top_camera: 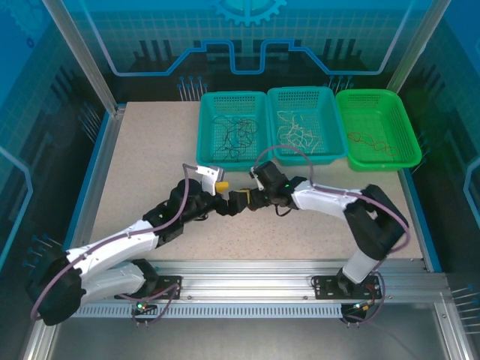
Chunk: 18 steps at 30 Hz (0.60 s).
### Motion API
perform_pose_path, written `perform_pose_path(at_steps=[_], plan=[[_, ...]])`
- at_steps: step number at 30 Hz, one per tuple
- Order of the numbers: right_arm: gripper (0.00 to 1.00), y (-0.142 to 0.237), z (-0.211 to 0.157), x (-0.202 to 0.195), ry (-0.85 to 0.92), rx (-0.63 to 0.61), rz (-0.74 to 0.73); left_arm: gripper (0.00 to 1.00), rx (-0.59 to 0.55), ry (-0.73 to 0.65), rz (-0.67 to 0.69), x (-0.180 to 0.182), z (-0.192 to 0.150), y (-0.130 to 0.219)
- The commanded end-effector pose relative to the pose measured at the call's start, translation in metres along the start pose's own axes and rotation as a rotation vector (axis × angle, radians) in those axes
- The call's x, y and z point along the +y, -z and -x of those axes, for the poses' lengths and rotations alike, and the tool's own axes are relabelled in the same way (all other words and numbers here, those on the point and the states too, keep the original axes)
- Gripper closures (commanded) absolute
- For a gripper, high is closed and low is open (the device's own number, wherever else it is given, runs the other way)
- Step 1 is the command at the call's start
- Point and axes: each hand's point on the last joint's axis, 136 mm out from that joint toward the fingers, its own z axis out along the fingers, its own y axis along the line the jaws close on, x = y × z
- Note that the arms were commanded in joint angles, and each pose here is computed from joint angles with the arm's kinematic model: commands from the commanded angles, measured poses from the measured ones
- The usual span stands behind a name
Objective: Untangle the cables
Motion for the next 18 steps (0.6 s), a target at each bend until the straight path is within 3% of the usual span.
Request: perform_pose_path(at_steps=[1, 7, 13, 18], plan=[[0.26, -0.017, 0.02, 0.016, 0.139, -0.033, -0.028, 0.01, 0.012, -0.052, 0.03, 0.006, -0.008, 0.015], [0.31, -0.047, 0.015, 0.016, 0.208, 0.021, -0.084, 0.01, 0.06, -0.084, 0.029, 0.007, -0.021, 0.035], [0.71, -0.057, -0.003, 0.013, 0.239, 0.09, -0.133, 0.01, 0.064, -0.091, -0.01, 0.002, -0.03, 0.05], [0.9, -0.045, -0.007, 0.014, 0.224, 0.073, -0.115, 0.01, 0.094, -0.097, -0.06, -0.005, -0.039, 0.057]])
